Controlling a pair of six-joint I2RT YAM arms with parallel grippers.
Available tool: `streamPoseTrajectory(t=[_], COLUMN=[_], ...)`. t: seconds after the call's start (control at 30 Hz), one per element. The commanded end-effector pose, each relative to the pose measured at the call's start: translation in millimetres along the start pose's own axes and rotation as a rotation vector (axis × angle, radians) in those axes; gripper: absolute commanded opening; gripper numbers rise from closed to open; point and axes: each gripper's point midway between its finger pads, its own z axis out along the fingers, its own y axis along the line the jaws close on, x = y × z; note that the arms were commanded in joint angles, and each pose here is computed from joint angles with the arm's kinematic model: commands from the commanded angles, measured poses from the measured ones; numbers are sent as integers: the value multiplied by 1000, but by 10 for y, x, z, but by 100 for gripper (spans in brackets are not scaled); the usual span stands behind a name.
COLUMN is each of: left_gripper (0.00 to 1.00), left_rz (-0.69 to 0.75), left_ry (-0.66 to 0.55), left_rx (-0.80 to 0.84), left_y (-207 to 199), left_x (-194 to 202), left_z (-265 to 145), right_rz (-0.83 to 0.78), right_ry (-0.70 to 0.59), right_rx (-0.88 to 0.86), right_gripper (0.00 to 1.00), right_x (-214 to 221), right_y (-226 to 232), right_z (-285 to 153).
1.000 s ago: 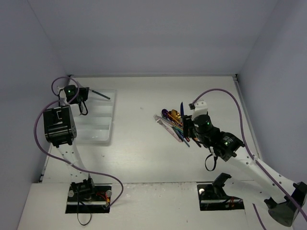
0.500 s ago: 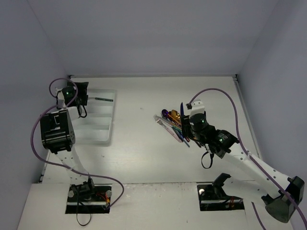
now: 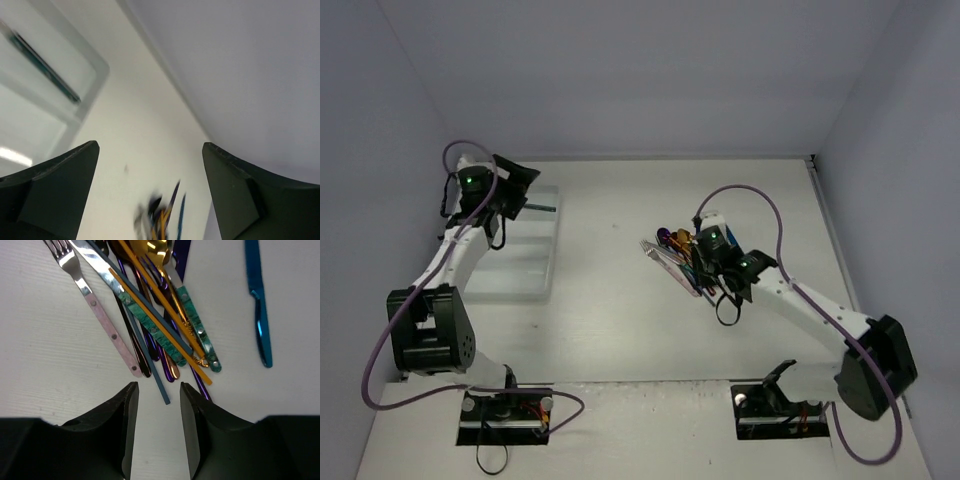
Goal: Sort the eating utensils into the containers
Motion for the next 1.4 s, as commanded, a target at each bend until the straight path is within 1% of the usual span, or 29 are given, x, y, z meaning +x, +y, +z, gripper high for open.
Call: streamPoseTrajectory(t=[0.0, 0.07, 0.13, 0.2, 0.27, 0.33, 0.5, 0.63, 0.83, 1.0, 1.03, 1.1, 1.17, 1.23, 1.27, 1.37], left_gripper=[83, 83, 83, 83, 83, 83, 83, 83, 83, 83, 83, 83, 83, 82, 82, 77], left_rz=[370, 423, 462, 513, 549, 558, 573, 582, 601, 607, 605, 603, 604, 606, 600, 550], left_ry=[216, 274, 310, 320, 355, 376, 399, 402, 411, 434, 439, 454, 467, 488, 490, 507], left_rx=[-50, -52, -54, -60, -78, -85, -91, -78, -75, -80, -84, -89, -90, -74, -62, -26], left_y=[-147, -111, -65, -35, 56, 121, 181, 145, 153, 174, 182, 189, 182, 128, 90, -44], left_x=[868, 1139, 1332, 1461, 1622, 1717, 1818, 1837, 1856, 1934, 1946, 1997, 2051, 2146, 2168, 2300], left_z=[-645, -831, -987, -1152, -1265, -1344, -1433, -1477, -1486, -1456, -1448, -1432, -1419, -1406, -1408, -1352], right_rz=[-34, -78, -105, -114, -115, -110, -137, -140, -170, -180, -181, -184, -191, -215, -214, -236], right_ry=[51, 83, 134, 156, 176, 168, 213, 205, 236, 283, 286, 304, 312, 292, 275, 168], right_rx=[-134, -182, -193, -206, -206, -209, -199, -180, -162, -179, -186, -205, -228, -242, -237, -245], right_gripper=[35, 35, 37, 39, 40, 40, 41, 42, 42, 36, 32, 18, 7, 0, 0, 0], right_x=[-107, -85, -1, -2, -5, -67, -15, -79, 40, 258, 269, 353, 404, 386, 339, 64], right_y=[350, 465, 538, 607, 664, 716, 805, 816, 781, 775, 788, 804, 851, 929, 926, 1061], right_z=[153, 230, 379, 475, 593, 667, 935, 1018, 1113, 1124, 1115, 1088, 1048, 963, 937, 711])
